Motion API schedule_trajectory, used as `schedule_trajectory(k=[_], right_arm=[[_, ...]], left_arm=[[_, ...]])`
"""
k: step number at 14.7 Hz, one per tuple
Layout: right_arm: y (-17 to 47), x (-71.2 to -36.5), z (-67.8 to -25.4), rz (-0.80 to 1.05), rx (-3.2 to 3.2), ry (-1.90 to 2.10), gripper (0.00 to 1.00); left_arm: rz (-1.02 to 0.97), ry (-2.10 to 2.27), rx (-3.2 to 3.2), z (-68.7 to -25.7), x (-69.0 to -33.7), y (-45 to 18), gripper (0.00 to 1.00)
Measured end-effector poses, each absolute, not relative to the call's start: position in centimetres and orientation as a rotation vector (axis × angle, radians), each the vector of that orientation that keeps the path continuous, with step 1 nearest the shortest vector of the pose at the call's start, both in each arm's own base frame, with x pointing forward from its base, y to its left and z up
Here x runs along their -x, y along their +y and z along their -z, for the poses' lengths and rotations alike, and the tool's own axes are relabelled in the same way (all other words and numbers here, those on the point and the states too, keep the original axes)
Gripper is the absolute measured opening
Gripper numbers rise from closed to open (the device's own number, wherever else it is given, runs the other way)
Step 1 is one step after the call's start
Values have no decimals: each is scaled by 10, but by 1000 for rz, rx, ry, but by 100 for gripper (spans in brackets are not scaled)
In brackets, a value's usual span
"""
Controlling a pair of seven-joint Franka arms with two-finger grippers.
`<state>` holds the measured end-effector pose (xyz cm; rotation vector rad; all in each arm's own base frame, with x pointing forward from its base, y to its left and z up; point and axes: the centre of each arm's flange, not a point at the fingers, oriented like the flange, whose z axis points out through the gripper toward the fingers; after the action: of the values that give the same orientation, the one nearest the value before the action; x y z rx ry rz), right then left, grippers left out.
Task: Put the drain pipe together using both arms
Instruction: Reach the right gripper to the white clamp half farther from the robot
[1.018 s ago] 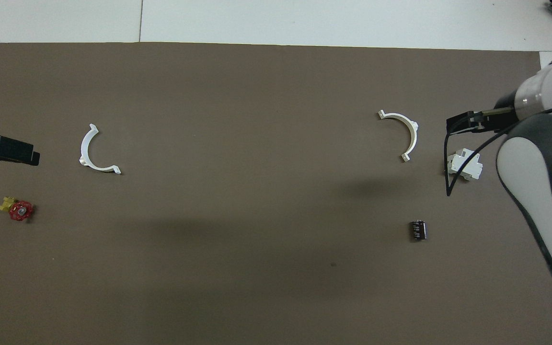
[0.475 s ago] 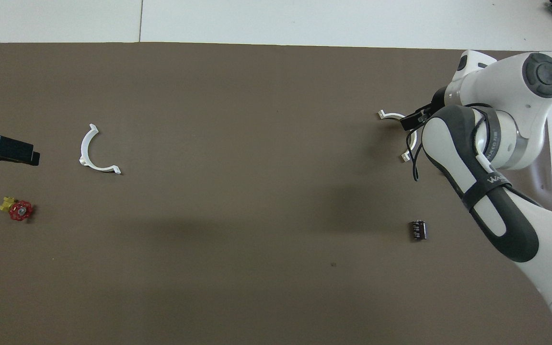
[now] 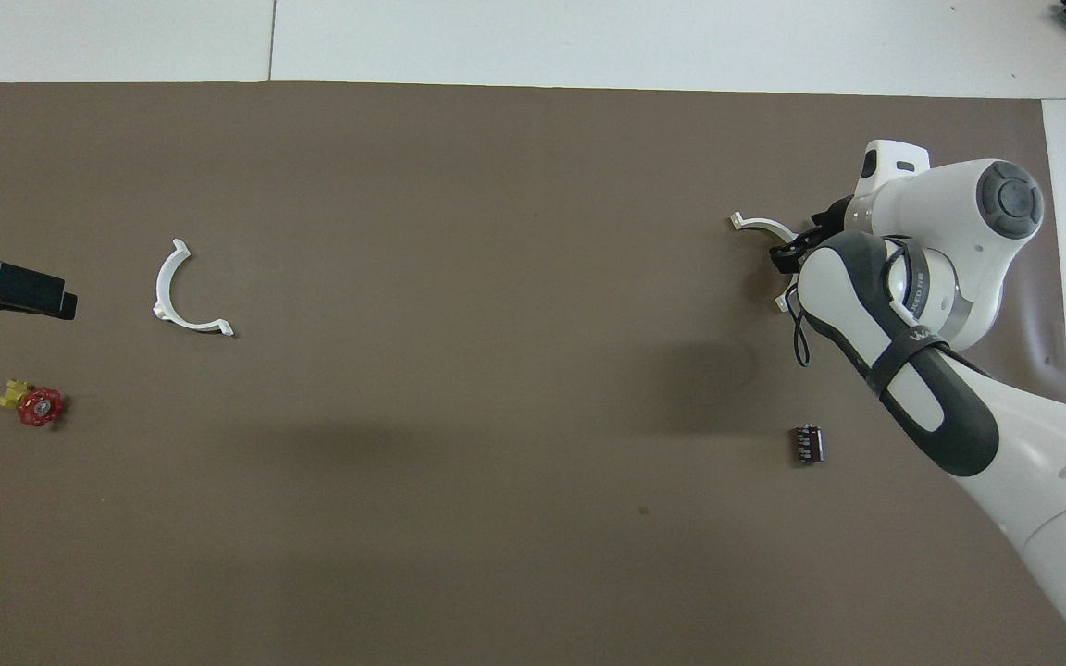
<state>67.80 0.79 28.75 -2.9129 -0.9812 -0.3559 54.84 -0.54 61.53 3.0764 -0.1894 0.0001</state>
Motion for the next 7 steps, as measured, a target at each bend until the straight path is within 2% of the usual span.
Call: schedule_trajectory(k=[1, 4, 5, 7], right_arm=[[9, -678, -287, 355, 2912, -982, 75], [11, -677, -286, 353, 2910, -987, 43], [13, -677, -286, 357, 2910, -991, 43], [16, -676, -286, 358, 2907, -997, 27]], left_arm=[[0, -189, -3076, -615, -548, -5, 100], [0, -189, -3076, -615, -548, -5, 100], [0, -189, -3076, -615, -548, -5, 100], [7, -191, -3076, -615, -548, -6, 100]])
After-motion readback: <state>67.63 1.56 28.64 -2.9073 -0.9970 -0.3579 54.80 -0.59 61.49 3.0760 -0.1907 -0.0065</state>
